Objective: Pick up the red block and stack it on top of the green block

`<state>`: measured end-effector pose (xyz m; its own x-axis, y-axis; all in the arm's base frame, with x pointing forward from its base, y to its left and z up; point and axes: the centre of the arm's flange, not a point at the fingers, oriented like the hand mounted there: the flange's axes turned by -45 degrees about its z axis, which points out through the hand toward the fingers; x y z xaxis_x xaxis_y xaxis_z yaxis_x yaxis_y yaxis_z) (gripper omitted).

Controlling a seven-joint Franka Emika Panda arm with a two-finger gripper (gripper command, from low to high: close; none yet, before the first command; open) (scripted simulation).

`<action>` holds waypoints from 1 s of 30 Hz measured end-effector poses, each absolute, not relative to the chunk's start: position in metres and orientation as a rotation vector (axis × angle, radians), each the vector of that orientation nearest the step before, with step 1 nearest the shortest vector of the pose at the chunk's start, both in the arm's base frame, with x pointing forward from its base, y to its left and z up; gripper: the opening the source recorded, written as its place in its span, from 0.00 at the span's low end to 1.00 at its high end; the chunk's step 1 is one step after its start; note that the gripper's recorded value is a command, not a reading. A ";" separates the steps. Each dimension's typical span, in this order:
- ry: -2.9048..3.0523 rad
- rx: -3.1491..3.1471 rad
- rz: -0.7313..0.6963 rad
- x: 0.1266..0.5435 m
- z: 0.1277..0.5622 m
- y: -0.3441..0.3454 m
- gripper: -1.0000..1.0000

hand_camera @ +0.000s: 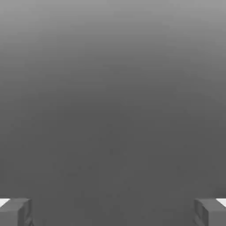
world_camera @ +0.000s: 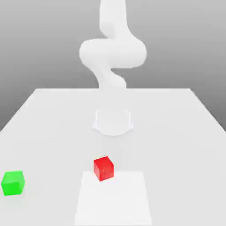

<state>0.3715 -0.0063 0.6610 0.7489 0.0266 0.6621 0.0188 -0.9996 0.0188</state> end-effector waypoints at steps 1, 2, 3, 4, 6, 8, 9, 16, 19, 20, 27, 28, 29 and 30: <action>0.068 2.941 1.051 0.382 0.636 -0.009 0.50; 0.098 2.953 0.995 0.390 0.611 -0.012 0.50; 0.129 2.964 0.939 0.397 0.587 -0.014 0.50; 0.161 2.975 0.883 0.403 0.562 -0.016 0.50; 0.225 2.994 0.771 0.409 0.512 -0.020 0.50; 0.293 3.012 0.657 0.410 0.461 -0.023 0.50; 0.328 3.020 0.599 0.408 0.436 -0.025 0.50; 0.614 3.060 0.148 0.347 0.258 -0.030 0.50; 0.697 3.063 0.024 0.323 0.196 -0.030 0.50; 0.714 3.061 0.013 0.321 0.185 -0.028 0.50; 0.709 3.060 0.000 0.316 0.146 -0.031 0.00; 0.709 3.060 -0.001 0.316 0.146 -0.031 0.00; 0.709 3.060 -0.002 0.316 0.146 -0.031 0.00; 0.708 3.060 -0.002 0.316 0.146 -0.031 0.00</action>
